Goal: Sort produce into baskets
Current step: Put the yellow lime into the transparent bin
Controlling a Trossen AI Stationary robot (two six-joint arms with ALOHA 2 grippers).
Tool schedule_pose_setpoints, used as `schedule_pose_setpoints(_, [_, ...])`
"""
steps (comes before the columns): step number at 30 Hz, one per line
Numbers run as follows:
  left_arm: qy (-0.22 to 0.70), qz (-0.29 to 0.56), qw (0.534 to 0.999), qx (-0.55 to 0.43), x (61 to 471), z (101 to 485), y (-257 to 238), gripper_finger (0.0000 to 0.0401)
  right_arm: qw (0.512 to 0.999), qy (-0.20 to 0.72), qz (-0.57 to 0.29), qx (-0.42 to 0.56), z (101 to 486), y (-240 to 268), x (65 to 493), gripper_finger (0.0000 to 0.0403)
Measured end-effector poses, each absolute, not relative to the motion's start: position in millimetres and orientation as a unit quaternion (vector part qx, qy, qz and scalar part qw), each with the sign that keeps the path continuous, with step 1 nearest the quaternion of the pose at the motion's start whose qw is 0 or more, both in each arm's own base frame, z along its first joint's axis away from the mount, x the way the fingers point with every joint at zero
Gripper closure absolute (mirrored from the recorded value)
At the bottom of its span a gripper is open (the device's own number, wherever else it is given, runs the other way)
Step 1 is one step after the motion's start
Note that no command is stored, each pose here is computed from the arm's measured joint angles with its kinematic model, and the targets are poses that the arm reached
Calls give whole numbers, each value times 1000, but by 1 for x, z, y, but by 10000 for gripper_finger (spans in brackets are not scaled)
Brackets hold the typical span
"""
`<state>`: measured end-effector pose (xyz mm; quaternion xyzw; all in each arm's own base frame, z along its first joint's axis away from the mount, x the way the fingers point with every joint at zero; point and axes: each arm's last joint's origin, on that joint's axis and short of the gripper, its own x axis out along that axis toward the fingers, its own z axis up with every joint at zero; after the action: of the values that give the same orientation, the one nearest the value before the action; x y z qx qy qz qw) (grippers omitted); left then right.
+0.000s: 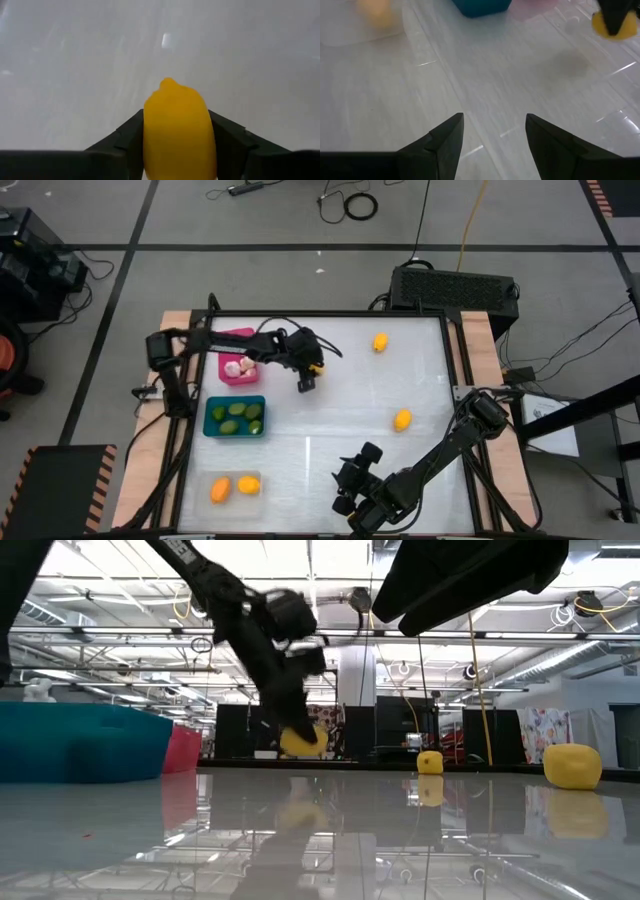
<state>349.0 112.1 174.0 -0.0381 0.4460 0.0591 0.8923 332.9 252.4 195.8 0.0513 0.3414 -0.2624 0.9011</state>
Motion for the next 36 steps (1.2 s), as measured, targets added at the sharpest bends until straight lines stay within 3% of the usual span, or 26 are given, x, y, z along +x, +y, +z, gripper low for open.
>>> schedule_pose_setpoints(7, [429,-16,900,-83,307,244,88,228,903,338,-260,57,196,253,334,197])
schedule_pose_setpoints(12, [442,-130,876,-143,258,287,51,228,903,337,-260,58,196,253,334,197])
schedule_pose_setpoints(15, [459,-155,859,-165,228,300,24,229,903,337,-260,59,196,253,334,197])
schedule_pose_setpoints(25, [533,-177,781,-272,155,265,-53,229,909,323,-251,77,198,256,338,197])
schedule_pose_setpoints(32, [504,-267,766,-297,149,245,-101,229,910,320,-250,83,198,257,338,197])
schedule_pose_setpoints(36, [506,-252,779,-273,148,234,-121,230,911,318,-249,86,199,257,339,197])
